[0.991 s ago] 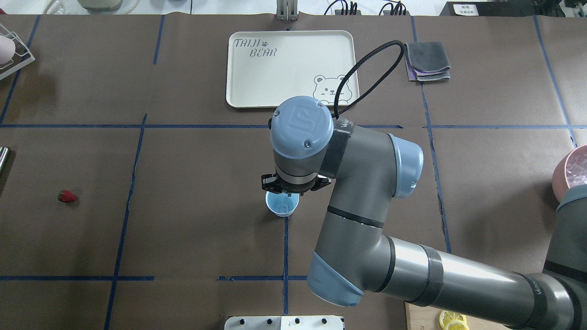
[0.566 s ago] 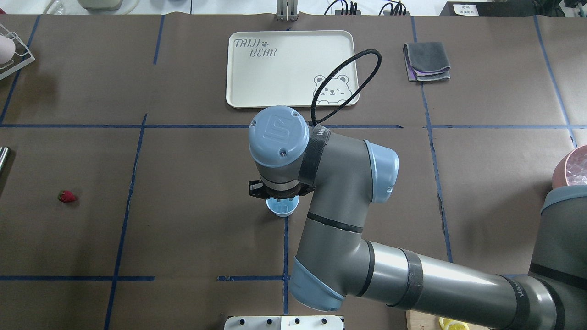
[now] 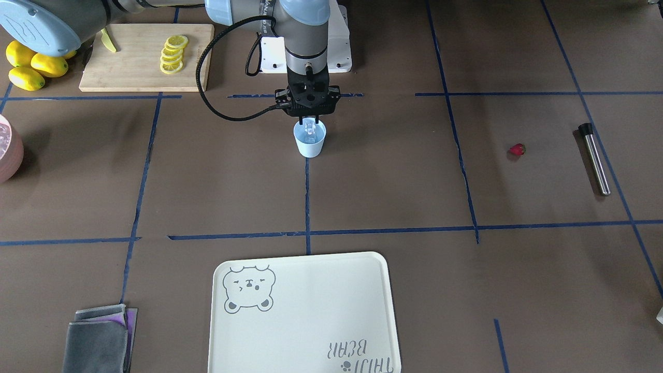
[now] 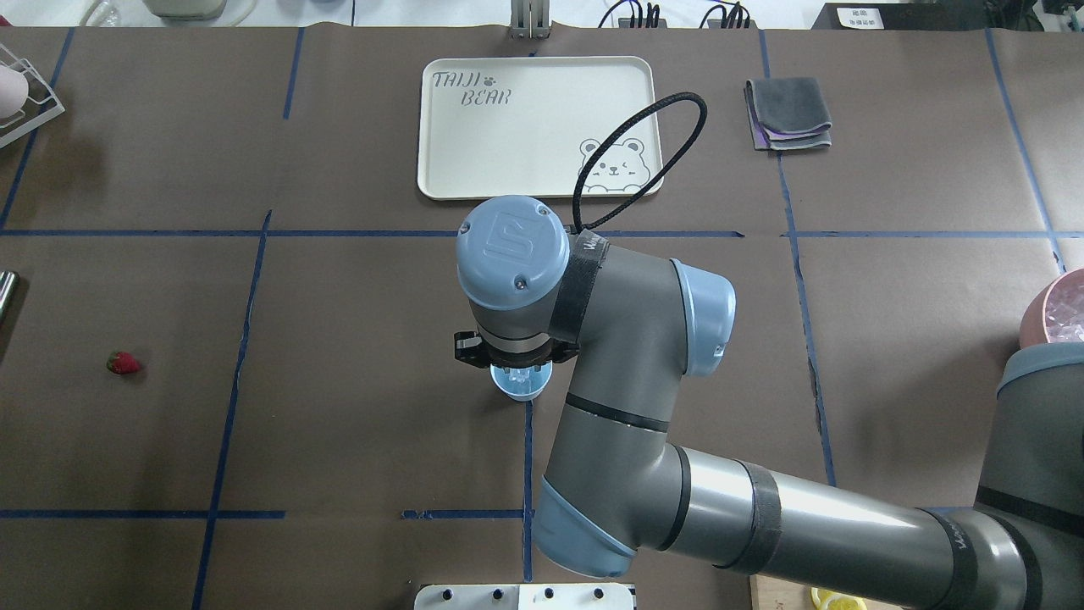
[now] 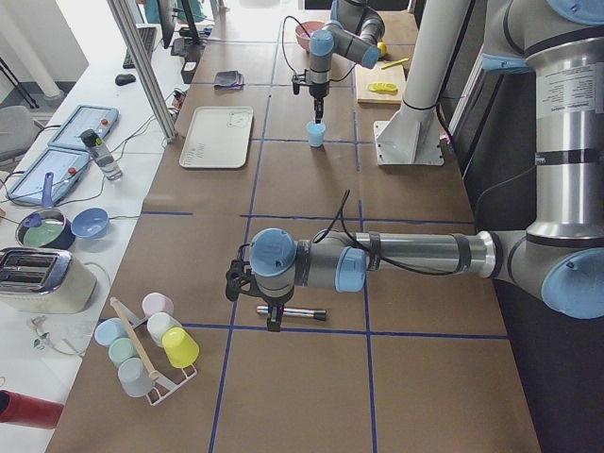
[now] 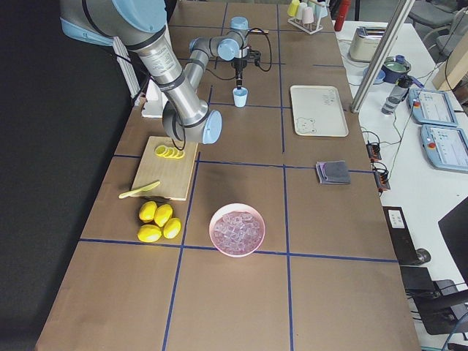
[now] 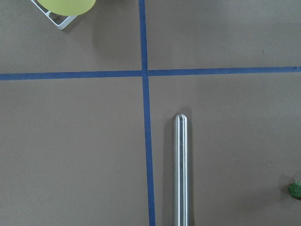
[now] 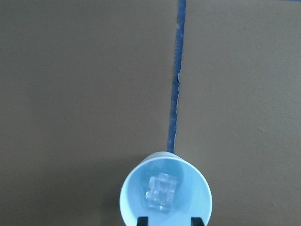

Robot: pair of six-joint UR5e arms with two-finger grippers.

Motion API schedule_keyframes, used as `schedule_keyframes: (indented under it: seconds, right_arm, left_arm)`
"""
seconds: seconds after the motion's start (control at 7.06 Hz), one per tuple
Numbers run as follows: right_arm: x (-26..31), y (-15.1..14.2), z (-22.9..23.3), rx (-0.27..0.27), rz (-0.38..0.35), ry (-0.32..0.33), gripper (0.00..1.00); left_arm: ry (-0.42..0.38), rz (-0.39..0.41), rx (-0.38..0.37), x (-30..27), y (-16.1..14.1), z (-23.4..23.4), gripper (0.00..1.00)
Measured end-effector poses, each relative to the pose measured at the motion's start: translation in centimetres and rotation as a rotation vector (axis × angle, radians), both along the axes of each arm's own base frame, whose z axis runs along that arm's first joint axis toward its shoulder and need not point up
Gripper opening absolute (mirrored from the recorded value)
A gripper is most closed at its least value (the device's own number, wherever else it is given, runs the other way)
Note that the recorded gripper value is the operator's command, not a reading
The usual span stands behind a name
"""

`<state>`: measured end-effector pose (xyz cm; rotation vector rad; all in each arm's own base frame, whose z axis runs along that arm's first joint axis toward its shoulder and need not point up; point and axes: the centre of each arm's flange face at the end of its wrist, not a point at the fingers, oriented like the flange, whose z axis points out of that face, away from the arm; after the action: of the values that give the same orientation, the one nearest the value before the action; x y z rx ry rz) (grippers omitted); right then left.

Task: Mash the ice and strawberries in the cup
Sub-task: 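Open the right gripper to drop the ice cube into the cup, then move the right gripper back toward the pink bowl while the left gripper reaches the strawberry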

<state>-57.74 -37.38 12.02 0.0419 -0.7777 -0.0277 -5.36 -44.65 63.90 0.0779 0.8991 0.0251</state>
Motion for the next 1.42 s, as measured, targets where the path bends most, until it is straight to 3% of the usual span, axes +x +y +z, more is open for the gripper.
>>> schedule_keyframes:
  seconds: [0.28, 0.57, 0.85, 1.13, 1.27, 1.42]
  right_arm:
    - [0.2, 0.1, -0.2, -0.019, 0.023, -0.006, 1.0]
    - [1.3, -0.2, -0.8, 0.013, 0.04, -0.018, 1.0]
    - [5.3, -2.7, 0.0, 0.059, 0.07, -0.016, 1.0]
    - [12.6, -5.2, 2.0, 0.153, 0.032, 0.043, 1.0]
    - [16.3, -7.0, 2.7, 0.155, 0.022, 0.058, 1.0]
    - [21.1, -9.8, 4.2, 0.102, 0.011, 0.031, 1.0]
  left_arm:
    - [-0.001, 0.0, 0.006, 0.0, -0.1, -0.3, 1.0]
    - [-0.017, 0.024, 0.07, 1.0, -0.7, -1.7, 1.0]
    - [-0.071, 0.022, 0.127, 2.5, -1.3, -2.7, 1.0]
    - [-0.053, -0.054, 0.093, 5.4, -0.4, -5.1, 1.0]
    - [-0.031, -0.074, 0.061, 7.9, 0.3, -6.8, 1.0]
    - [-0.021, -0.089, 0.02, 11.4, 1.2, -9.2, 0.99]
